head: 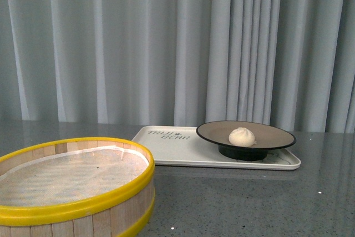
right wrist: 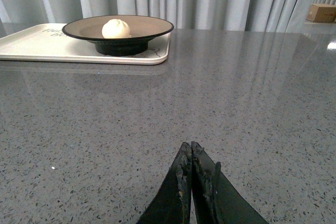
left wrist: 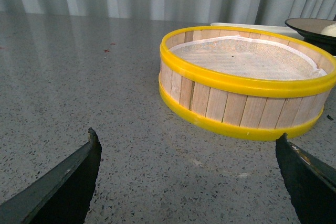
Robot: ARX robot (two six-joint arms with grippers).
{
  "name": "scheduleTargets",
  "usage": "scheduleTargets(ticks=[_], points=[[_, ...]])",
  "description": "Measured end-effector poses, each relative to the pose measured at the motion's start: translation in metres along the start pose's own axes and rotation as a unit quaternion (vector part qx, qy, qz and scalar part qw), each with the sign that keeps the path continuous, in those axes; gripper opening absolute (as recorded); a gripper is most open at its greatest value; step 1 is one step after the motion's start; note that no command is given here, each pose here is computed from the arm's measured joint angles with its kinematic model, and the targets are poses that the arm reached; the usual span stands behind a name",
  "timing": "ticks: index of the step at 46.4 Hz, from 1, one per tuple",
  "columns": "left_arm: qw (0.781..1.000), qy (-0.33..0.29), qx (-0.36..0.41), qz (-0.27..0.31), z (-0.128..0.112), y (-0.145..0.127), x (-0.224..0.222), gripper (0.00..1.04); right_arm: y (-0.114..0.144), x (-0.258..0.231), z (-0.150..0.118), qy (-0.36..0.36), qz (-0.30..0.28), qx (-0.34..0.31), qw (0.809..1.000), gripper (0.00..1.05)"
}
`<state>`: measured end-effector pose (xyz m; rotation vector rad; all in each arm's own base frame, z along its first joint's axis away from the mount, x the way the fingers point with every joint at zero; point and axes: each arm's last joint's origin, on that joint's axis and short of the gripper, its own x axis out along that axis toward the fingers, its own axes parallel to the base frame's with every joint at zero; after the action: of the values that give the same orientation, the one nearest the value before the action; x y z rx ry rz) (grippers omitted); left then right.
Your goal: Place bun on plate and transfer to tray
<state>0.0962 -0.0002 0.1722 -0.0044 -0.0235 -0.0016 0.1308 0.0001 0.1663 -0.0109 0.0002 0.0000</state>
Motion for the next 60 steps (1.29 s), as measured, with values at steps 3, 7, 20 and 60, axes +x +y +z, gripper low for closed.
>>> scheduleTargets(ticks=[3,7,20,60], points=[[1.000,0.000,0.000,0.000,0.000,0.000,0.000,0.98,0.000,-0.003,0.001,-0.001,0.000,0.000,1.000,0.02],[1.000,0.000,0.000,0.000,0.000,0.000,0.000,0.98,0.000,-0.006,0.001,-0.001,0.000,0.000,1.000,0.02],[1.000,0.000,0.000,0.000,0.000,0.000,0.000,0.98,0.000,-0.013,0.002,-0.004,0.000,0.000,1.000,0.02],[1.000,0.000,0.000,0.000,0.000,0.000,0.000,0.98,0.000,-0.033,-0.001,-0.002,0.001,0.000,1.000,0.10]])
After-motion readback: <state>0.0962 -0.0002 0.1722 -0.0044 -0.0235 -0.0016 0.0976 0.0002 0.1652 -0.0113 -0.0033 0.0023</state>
